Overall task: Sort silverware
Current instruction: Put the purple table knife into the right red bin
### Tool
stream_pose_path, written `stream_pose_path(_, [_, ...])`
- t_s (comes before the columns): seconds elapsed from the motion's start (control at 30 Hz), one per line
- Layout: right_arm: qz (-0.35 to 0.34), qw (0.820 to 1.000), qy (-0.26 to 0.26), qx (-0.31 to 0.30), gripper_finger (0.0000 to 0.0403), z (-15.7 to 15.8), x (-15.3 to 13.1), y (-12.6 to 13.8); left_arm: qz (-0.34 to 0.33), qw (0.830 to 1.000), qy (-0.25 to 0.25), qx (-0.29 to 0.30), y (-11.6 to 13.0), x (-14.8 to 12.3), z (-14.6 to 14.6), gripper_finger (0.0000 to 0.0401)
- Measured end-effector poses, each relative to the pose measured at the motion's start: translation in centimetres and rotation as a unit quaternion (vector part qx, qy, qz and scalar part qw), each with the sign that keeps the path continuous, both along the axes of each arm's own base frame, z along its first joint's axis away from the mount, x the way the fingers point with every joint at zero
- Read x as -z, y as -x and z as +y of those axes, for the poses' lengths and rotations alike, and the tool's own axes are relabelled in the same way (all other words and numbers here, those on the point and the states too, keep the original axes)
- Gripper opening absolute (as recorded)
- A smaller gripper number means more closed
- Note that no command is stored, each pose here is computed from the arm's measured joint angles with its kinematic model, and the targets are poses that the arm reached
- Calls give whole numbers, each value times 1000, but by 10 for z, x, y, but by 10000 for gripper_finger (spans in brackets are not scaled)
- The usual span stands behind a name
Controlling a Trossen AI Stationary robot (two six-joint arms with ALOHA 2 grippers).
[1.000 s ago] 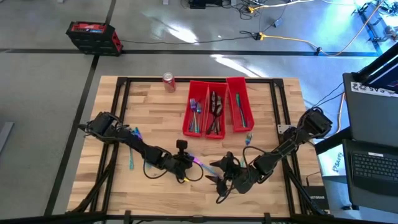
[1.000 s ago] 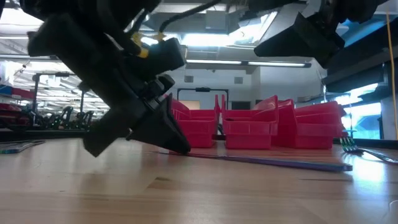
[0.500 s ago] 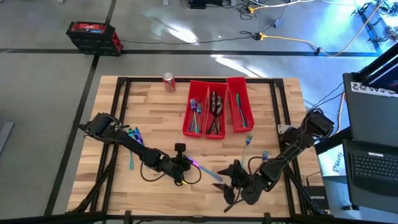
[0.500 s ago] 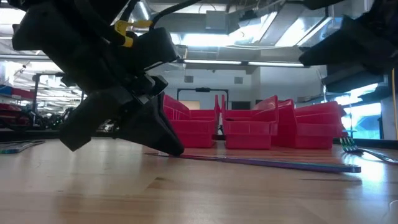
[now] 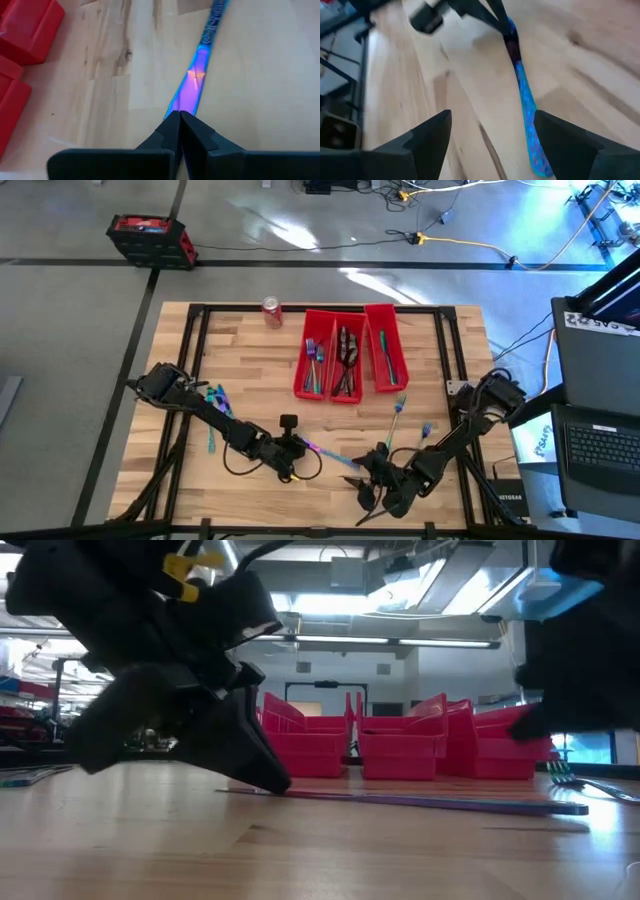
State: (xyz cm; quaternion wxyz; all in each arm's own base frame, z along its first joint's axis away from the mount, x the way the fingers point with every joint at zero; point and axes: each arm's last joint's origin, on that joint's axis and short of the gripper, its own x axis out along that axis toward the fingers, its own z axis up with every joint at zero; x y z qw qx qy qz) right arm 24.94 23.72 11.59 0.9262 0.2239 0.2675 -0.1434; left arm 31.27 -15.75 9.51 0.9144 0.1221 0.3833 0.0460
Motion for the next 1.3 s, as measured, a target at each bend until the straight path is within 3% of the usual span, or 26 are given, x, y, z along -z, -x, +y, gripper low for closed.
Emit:
stream_pose_path(0.37, [25,996,75,-34,269,-7,9,-7,3,1000,2,14,4,0,-7,0])
stream_pose_path(0.77, [99,988,73,-95,269,-35,14,-30,3,1000,1,15,4,1,-7,0])
stream_pose_path(1.0, [64,978,129,-152,269,-37,7,-41,3,1000,3,13,4,1,-7,0])
stream_pose_path(1.3, [20,979,166,-114,269,-37,1,-46,2,1000,3,13,4,1,-7,0])
